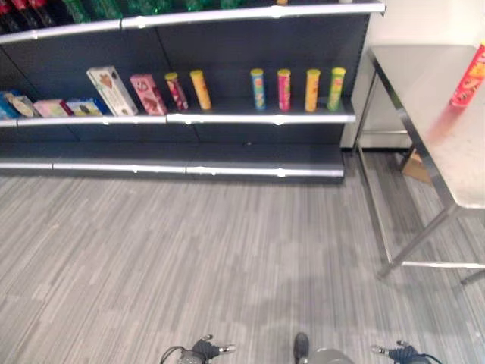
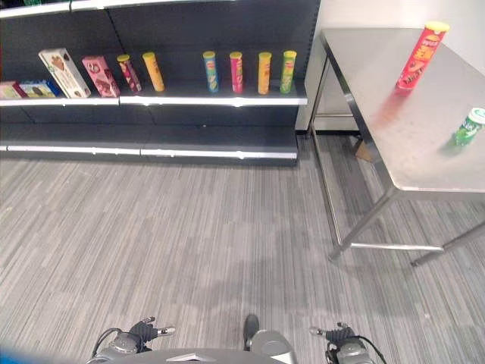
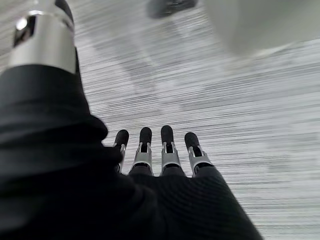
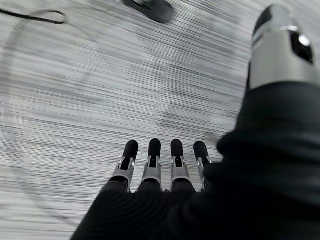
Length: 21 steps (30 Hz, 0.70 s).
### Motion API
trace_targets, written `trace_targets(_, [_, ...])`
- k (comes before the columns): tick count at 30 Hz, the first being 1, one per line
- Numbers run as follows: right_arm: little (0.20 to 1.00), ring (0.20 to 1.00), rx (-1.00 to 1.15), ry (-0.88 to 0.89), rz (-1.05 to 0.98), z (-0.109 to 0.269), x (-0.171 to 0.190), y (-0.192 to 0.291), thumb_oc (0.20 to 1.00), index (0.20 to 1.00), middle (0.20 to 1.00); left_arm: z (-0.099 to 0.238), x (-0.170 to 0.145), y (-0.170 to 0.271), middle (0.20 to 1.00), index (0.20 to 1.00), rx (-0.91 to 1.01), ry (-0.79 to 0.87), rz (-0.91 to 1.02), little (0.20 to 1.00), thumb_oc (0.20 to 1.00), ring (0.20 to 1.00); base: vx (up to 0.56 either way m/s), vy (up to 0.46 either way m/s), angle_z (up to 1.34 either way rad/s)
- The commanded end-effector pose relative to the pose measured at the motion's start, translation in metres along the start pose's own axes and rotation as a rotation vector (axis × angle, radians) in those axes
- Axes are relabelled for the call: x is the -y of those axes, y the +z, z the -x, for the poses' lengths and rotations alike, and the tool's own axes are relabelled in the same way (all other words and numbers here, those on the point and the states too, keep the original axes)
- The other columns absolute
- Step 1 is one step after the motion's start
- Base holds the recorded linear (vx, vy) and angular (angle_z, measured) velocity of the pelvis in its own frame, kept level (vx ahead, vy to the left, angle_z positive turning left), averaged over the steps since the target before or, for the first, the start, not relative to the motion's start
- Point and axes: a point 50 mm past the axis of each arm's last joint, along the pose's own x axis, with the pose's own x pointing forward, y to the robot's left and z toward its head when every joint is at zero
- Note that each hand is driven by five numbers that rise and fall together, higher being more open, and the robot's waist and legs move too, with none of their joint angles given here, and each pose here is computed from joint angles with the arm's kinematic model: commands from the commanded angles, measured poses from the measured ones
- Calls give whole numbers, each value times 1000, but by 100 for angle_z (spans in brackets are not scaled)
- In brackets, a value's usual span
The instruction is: Put the goods on the table back onto the shelves and tidy them up.
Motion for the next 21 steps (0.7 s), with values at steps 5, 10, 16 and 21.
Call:
trace_targets(5, [1000, 1000, -21, -18, 9, -1, 4, -1, 1000, 1000, 1000, -3, -28, 27, 1000, 1000, 72, 82, -18, 1000, 1000, 1000, 258, -149, -37])
trace_targets(10, [1000, 1000, -29, -19, 47, 0, 3, -5, 1000, 1000, 1000, -2, -26, 18, 1000, 1000, 53, 83, -21, 1000, 1000, 1000, 329, 78, -50])
trace_targets(16, [1000, 1000, -68, -22, 53, 1, 3, -17, 1000, 1000, 1000, -1, -23, 2, 1000, 1000, 3, 74, -6, 1000, 1000, 1000, 385, 107, -72])
trace_targets(21, [1000, 1000, -67, -8, 63, 1, 2, -15, 1000, 1000, 1000, 0, -23, -8, 1000, 1000, -27, 80, 11, 1000, 1000, 1000, 273, 151, -93])
